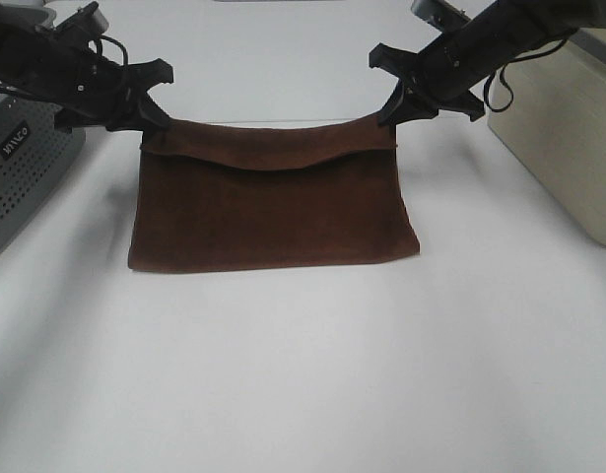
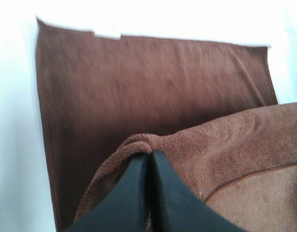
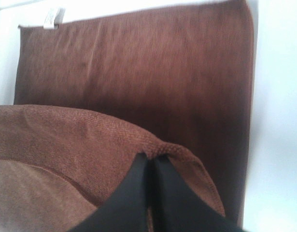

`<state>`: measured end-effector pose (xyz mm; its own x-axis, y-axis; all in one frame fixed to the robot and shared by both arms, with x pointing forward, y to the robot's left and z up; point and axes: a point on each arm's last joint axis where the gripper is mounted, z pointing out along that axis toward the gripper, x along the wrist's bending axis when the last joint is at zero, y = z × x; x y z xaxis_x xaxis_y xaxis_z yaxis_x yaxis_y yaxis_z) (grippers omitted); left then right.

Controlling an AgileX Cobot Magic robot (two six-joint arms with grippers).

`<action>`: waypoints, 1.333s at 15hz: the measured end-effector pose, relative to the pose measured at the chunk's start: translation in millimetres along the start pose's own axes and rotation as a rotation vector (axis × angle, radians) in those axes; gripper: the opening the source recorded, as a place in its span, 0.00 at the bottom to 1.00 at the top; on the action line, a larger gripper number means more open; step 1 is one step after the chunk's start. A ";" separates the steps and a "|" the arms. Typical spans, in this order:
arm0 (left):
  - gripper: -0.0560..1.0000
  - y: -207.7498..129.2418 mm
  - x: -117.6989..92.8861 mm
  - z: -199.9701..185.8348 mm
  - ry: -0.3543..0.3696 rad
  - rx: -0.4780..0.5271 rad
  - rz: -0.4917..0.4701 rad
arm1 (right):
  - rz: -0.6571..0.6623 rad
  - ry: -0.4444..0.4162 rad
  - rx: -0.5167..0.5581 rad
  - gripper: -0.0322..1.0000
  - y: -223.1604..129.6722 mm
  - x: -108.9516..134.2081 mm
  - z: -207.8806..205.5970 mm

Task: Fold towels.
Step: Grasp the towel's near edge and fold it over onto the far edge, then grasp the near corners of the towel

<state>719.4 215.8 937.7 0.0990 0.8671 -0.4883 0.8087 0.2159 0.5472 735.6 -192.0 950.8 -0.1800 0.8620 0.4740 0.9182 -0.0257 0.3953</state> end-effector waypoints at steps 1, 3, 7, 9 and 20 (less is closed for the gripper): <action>0.05 0.0 0.0 0.0 0.000 0.000 0.000 | 0.000 0.000 0.000 0.03 0.0 0.0 0.0; 0.05 11.7 5.4 18.0 0.002 -0.039 0.010 | -0.033 -0.011 -0.046 0.03 17.5 -4.4 10.8; 0.05 26.8 19.0 51.6 0.016 -0.116 0.018 | -0.078 -0.094 -0.108 0.03 33.7 -22.6 34.5; 0.05 26.3 24.2 64.8 0.023 -0.137 0.005 | -0.090 -0.125 -0.138 0.03 34.7 -30.4 43.5; 0.85 23.9 17.3 58.1 0.005 -0.048 0.081 | -0.121 -0.134 0.005 0.79 25.1 -25.2 32.4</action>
<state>774.1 209.9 902.9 0.1598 0.8846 -0.4382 0.7693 0.1666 0.6168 774.6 -197.9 923.3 -0.2409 0.9183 0.3143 0.8944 0.0843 0.4393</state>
